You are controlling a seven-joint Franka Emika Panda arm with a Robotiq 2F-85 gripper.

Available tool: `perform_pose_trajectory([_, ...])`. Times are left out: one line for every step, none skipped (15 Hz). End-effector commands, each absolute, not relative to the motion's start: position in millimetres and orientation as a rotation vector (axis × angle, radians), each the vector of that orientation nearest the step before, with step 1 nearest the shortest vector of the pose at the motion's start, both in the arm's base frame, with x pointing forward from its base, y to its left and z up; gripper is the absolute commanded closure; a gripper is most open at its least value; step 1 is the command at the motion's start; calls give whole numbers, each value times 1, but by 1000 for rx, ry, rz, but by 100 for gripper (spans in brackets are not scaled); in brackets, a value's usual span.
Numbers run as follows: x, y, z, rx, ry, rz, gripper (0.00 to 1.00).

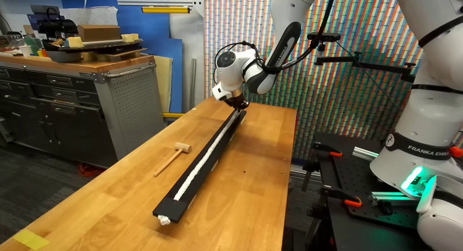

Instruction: Put the rope in the hole of the black object

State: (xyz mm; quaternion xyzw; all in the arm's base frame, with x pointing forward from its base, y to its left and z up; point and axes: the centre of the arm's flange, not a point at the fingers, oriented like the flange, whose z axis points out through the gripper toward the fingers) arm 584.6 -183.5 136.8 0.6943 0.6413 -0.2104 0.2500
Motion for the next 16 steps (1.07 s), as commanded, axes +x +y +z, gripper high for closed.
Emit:
perform_pose_trajectory([590, -196, 139, 1885, 1754, -593, 97])
perform_pose_trajectory([590, -197, 138, 1885, 1756, -594, 97])
perform_pose_trajectory([590, -197, 138, 1885, 1756, -595, 97])
perform_pose_trajectory([590, -197, 137, 1885, 1756, -596, 97])
perform_pose_trajectory([590, -197, 137, 1885, 1757, -596, 97])
perform_pose_trajectory([589, -197, 137, 1886, 1756, -596, 97])
perform_pose_trajectory([589, -197, 137, 1887, 1757, -596, 88])
perform_pose_trajectory([589, -197, 137, 1885, 1755, -597, 75])
perform_pose_trajectory([589, -197, 137, 1884, 1754, -597, 63])
perform_pose_trajectory([589, -197, 137, 1884, 1753, -596, 60])
perform_pose_trajectory([589, -198, 137, 1885, 1753, -598, 54])
perform_pose_trajectory([589, -199, 137, 1886, 1750, -600, 45])
perform_pose_trajectory([589, -200, 137, 1887, 1748, -600, 38])
perform_pose_trajectory([589, -201, 137, 1889, 1747, -601, 31])
perform_pose_trajectory([588, -202, 138, 1890, 1744, -601, 23])
perform_pose_trajectory([589, -202, 139, 1890, 1742, -600, 16])
